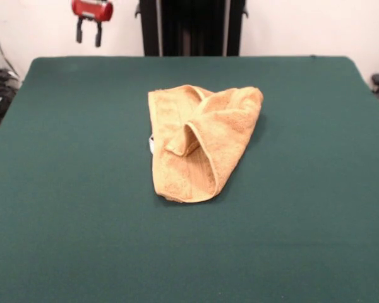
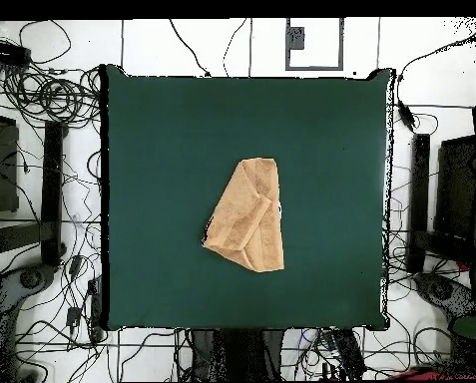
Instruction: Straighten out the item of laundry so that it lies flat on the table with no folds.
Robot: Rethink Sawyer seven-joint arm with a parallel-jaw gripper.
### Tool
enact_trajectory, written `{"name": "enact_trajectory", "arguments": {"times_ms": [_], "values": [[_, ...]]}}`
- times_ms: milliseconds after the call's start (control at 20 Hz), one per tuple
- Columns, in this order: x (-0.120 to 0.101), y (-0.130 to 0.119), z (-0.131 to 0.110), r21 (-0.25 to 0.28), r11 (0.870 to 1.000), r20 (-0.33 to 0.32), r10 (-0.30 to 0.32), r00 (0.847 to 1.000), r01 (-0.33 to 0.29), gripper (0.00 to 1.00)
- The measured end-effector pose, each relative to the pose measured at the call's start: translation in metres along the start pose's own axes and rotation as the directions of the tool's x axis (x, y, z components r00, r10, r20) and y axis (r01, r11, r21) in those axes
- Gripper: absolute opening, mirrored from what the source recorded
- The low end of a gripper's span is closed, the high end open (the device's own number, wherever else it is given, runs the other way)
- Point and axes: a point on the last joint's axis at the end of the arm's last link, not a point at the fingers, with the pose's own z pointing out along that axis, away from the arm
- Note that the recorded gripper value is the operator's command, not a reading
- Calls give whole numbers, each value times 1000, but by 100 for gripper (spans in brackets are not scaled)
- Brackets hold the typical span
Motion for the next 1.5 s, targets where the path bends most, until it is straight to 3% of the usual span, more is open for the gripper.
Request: {"name": "enact_trajectory", "arguments": {"times_ms": [450,600,850,1500], "values": [[-14,10,34,51,998,85,-49,995,45,100],[-21,9,44,79,995,141,-71,988,60,100],[-27,13,50,92,992,176,-98,979,83,100],[-33,18,55,89,984,171,-171,970,158,100]]}}
